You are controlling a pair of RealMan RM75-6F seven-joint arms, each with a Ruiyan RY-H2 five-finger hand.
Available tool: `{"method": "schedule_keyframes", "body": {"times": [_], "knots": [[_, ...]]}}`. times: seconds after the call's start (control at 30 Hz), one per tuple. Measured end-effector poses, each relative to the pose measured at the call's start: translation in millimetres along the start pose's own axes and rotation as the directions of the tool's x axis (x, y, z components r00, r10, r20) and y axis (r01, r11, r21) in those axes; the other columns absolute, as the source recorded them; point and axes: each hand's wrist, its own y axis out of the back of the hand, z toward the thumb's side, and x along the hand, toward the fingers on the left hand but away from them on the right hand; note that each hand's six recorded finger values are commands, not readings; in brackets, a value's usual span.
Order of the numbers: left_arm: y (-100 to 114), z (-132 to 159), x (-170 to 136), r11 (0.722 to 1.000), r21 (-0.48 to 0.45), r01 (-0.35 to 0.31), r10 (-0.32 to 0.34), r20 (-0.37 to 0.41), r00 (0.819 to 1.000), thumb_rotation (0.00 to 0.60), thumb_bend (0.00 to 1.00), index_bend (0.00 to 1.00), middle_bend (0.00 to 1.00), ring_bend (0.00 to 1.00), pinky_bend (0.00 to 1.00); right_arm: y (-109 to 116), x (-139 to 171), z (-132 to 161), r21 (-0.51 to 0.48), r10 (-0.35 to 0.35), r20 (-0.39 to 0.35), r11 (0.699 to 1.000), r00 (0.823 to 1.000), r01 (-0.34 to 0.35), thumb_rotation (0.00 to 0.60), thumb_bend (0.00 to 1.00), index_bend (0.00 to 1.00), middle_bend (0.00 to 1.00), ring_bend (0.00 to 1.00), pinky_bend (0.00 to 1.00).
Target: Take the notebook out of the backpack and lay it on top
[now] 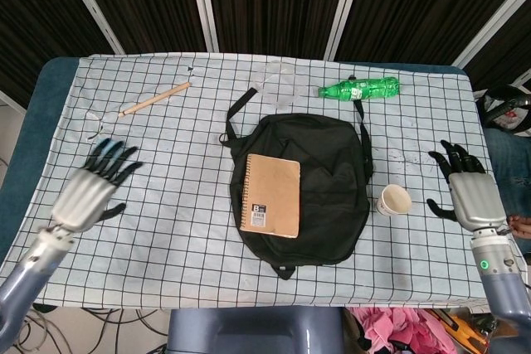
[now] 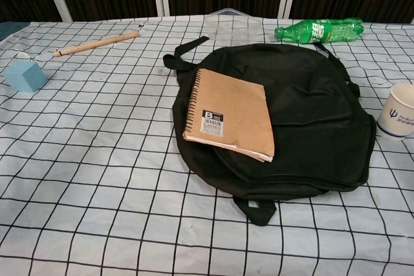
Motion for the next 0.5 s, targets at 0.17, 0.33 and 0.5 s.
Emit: {"method": "schedule_keyframes", "body": {"times": [0.17,0.33,0.5], "knots": [[13.7,-48.5,-80.6,1.000,0.020,-0.001,0.007,-0.281,0.960,0.600,0.00,0.20,0.10,0.00,0.00,-3.4,32.0,-1.5,0.030,-0.064,0.000,0.998,0.998,0.064,0.600,0.20,0.13,0.00,0.02,0.12],[11.3,-61.9,-131.6,0.999,-0.018,0.040,-0.044,-0.425,0.904,0.600,0.01,0.19,0.11,0.00,0.00,-21.2,80.3,-4.2,0.044,-0.104,0.025,0.994,0.994,0.103,0.600,0.20,0.13,0.00,0.02,0.12],[0.7,-68.0,-144.3,0.994,-0.077,0.071,-0.099,-0.468,0.878,0.600,0.01,0.19,0.09,0.00,0.00,-39.3,115.9,-8.0,0.056,-0.124,0.056,0.991,0.991,0.121,0.600,0.20,0.12,0.00,0.02,0.12]]}}
